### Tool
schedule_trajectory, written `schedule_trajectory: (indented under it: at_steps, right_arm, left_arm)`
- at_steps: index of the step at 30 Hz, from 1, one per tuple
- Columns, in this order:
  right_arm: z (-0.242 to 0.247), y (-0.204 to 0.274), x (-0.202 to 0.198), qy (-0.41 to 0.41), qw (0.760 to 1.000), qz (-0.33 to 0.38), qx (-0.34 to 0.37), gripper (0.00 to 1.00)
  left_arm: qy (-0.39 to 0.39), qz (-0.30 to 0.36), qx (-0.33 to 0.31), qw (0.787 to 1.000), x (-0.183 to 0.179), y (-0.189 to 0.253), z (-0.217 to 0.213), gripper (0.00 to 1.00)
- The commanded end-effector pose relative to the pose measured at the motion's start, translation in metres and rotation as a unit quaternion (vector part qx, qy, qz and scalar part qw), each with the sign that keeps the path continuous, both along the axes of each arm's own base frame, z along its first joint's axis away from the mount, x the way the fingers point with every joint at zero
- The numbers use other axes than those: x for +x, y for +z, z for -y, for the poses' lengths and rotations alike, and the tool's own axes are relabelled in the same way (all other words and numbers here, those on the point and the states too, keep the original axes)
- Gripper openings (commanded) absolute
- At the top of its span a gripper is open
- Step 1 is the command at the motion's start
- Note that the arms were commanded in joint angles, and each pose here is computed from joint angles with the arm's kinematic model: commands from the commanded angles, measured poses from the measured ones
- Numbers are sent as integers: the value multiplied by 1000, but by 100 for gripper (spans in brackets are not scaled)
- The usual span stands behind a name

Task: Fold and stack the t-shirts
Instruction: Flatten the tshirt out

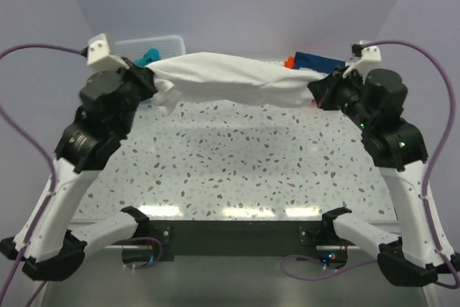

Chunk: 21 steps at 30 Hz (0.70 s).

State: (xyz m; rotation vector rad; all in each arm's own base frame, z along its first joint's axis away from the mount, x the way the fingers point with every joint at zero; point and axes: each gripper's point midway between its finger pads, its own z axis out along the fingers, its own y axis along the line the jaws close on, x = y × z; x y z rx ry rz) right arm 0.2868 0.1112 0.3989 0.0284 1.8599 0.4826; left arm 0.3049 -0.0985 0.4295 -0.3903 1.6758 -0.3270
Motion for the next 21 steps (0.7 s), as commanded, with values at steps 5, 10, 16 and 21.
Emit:
schedule_trajectory:
  at_steps: [5, 10, 16, 21]
  right_arm:
    - [4, 115, -108, 86, 984, 146, 51, 0]
    - [-3, 128, -134, 128, 976, 164, 71, 0]
    - [-6, 83, -90, 97, 990, 96, 46, 0]
    - [-10, 42, -12, 48, 998, 31, -3, 0]
  left_arm:
    - [-105, 176, -68, 976, -100, 110, -22, 0]
    - [-126, 186, -71, 972, -115, 117, -22, 0]
    - [-44, 99, -33, 994, -59, 64, -21, 0]
    - [46, 11, 34, 998, 12, 16, -15, 0]
